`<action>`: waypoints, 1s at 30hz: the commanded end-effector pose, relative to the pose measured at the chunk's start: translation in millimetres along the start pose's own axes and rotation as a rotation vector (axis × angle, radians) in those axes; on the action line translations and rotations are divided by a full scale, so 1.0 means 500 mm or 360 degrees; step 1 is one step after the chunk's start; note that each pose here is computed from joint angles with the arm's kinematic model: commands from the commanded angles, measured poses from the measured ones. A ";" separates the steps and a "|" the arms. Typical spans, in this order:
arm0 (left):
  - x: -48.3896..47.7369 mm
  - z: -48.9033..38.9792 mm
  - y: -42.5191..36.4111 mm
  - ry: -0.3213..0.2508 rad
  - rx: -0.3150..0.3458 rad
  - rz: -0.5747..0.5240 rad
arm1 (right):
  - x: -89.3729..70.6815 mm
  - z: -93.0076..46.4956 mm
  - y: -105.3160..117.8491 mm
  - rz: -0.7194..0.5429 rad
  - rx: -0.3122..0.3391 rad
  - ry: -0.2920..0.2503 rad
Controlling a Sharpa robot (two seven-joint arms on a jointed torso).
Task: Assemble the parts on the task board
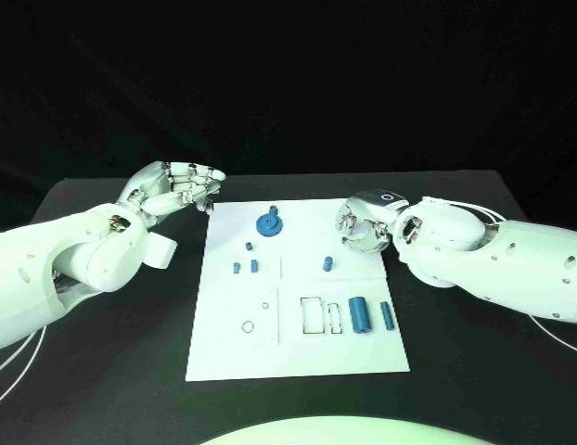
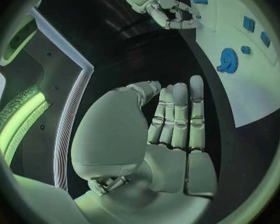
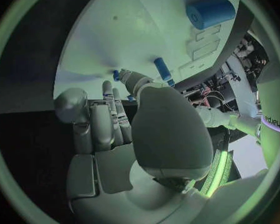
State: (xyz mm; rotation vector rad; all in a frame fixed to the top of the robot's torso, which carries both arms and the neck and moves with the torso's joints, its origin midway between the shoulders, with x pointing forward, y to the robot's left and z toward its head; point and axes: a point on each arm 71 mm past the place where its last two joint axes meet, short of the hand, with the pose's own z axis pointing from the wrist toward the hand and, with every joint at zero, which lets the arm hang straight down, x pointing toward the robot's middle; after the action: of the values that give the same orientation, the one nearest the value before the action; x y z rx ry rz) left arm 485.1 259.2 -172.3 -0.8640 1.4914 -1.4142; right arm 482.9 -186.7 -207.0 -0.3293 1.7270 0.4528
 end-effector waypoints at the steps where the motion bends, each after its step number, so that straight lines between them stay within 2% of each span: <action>1: 0.001 0.000 -0.003 -0.0003 0.0013 -0.0010 | 0.012 0.000 -0.001 -0.0056 0.0027 0.0079; 13: 0.003 -0.001 -0.002 0.0017 0.0009 0.0012 | 0.028 0.007 -0.003 -0.0066 0.0062 0.0137; 20: 0.003 -0.001 -0.003 0.0020 0.0007 0.0012 | 0.037 0.009 0.007 -0.0037 0.0031 0.0137; 30: 0.002 -0.002 -0.003 0.0019 0.0007 0.0012 | 0.053 0.009 0.021 0.0011 0.0019 0.0199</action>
State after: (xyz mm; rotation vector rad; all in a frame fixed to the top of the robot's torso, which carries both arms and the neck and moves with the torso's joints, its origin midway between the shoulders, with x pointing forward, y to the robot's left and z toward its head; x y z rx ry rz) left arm 484.2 260.3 -172.2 -0.8609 1.4965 -1.4080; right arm 485.0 -178.3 -215.4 -0.3291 1.7612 0.4274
